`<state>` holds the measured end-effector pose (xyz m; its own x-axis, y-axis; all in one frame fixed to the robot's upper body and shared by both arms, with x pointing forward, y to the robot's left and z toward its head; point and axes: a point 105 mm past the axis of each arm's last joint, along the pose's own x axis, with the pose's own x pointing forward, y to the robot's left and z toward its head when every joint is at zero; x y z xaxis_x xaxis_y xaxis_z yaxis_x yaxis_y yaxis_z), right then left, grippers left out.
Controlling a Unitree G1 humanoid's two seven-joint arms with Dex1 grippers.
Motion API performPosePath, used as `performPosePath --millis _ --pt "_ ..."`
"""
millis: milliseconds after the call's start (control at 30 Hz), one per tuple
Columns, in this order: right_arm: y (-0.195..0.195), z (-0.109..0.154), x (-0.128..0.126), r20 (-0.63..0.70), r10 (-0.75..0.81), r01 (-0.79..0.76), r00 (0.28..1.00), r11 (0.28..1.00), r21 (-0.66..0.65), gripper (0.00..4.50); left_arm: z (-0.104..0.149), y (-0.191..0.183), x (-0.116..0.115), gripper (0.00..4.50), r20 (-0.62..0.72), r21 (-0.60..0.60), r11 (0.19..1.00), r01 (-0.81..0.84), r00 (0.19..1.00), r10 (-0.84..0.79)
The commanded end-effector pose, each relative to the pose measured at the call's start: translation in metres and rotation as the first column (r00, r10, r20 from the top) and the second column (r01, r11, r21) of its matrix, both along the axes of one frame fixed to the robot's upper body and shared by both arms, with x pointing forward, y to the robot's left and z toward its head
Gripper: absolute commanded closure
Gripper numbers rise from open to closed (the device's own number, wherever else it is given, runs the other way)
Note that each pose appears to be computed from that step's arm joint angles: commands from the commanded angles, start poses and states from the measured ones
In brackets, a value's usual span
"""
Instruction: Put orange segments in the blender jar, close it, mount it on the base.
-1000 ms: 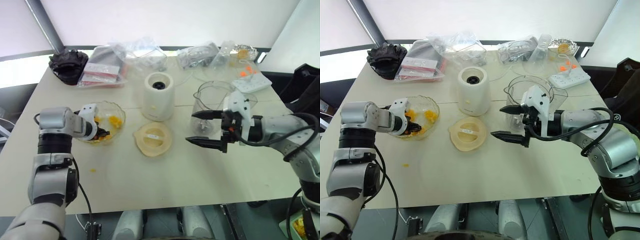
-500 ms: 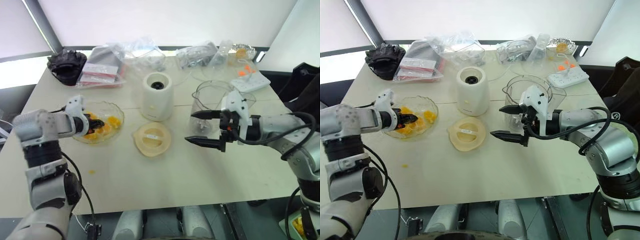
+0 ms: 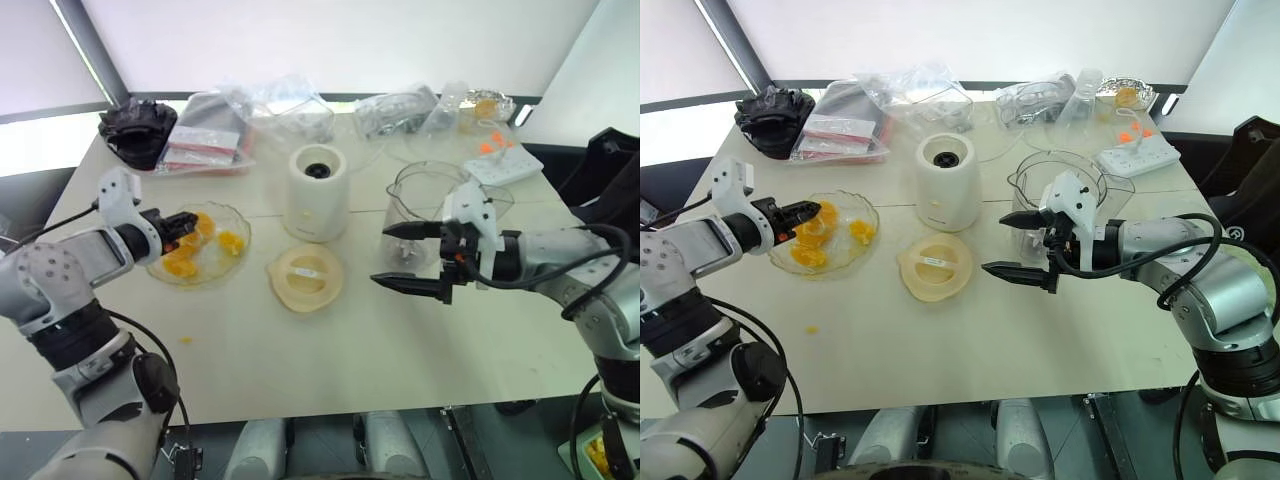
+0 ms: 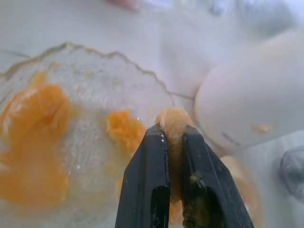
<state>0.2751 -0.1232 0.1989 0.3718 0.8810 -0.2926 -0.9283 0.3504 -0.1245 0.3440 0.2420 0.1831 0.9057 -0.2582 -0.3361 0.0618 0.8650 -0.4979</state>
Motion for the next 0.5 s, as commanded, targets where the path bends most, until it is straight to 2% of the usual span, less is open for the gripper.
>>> performPosePath --millis 33,167,267,400,500 --pt "0.000 0.010 -0.002 0.053 -0.001 0.001 0.999 1.000 0.012 0.00 0.025 -0.005 0.007 4.17 0.103 -0.012 1.000 0.019 0.995 -0.018" --pt "-0.002 0.009 -0.007 0.054 -0.036 0.034 0.998 0.999 0.024 0.00 0.078 -0.043 0.024 4.17 0.271 -0.011 0.982 0.191 0.945 -0.181" --pt "-0.005 0.010 -0.010 0.065 -0.080 0.078 0.995 0.996 0.039 0.00 0.108 -0.067 0.037 4.17 0.334 0.026 0.960 0.279 0.903 -0.271" --pt "-0.013 0.009 -0.015 0.085 -0.163 0.159 0.983 0.986 0.056 0.00 0.161 -0.117 0.048 4.17 0.462 0.108 0.885 0.453 0.766 -0.448" --pt "-0.015 0.007 -0.020 0.095 -0.213 0.207 0.973 0.976 0.069 0.00 0.185 -0.149 0.053 4.17 0.508 0.151 0.826 0.544 0.674 -0.537"
